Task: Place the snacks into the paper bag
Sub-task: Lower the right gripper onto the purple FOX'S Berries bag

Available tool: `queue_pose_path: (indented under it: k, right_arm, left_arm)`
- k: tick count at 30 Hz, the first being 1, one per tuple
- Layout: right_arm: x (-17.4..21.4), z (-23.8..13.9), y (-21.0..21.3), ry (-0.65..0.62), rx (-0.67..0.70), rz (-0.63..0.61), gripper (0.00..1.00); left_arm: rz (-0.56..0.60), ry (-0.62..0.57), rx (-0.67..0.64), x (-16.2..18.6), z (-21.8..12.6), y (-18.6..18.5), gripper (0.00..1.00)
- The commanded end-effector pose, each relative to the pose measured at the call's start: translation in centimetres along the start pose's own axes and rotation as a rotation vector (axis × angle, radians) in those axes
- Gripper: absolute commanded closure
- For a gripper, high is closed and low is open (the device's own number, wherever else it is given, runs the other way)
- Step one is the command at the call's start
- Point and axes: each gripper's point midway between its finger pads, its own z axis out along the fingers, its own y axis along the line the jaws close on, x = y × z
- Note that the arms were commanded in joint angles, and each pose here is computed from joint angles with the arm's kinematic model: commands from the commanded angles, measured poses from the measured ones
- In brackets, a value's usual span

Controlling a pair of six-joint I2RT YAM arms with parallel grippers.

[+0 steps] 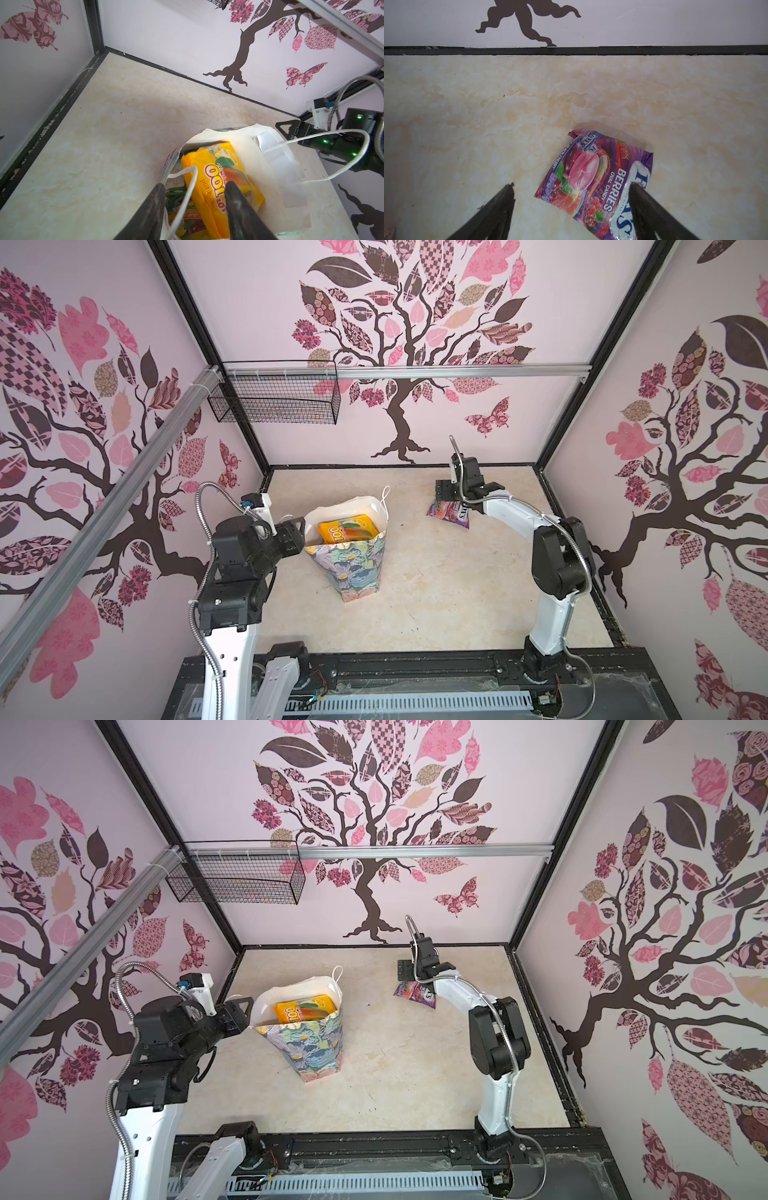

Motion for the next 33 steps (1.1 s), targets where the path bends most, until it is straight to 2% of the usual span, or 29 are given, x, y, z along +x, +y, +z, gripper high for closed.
queue_pose_path:
  k: [1,4,6,18,24,33]
  right_arm:
    - [0.4,2.7,-1.1,0.055,-0.001,0.006,0.11]
    - [1.2,5.0,-1.6,0.093,0.002,0.015,0.1]
    - [1.7,6.3,-1.7,0.116,-0.008,0.023,0.1]
    - [3.1,10.9,-1.0,0.225,-0.037,0.02,0.05]
    - [4.4,10.8,-0.6,0.265,-0.07,0.032,0.05]
    - [7.0,8.0,0.0,0.303,-0.133,0.065,0.09]
  left_arm:
    - [0.017,-0.004,0.017,0.3,0.5,0.0,0.54]
    - [0.019,0.004,0.015,0.4,0.7,0.1,0.6]
    - [0.023,0.008,0.01,0.6,0.8,0.2,0.6]
    - [0.034,0.024,-0.041,1.1,1.5,1.4,0.54]
    - [0.041,0.025,-0.041,1.2,1.3,1.3,0.54]
    - [0.044,0.03,-0.04,1.4,1.4,1.4,0.54]
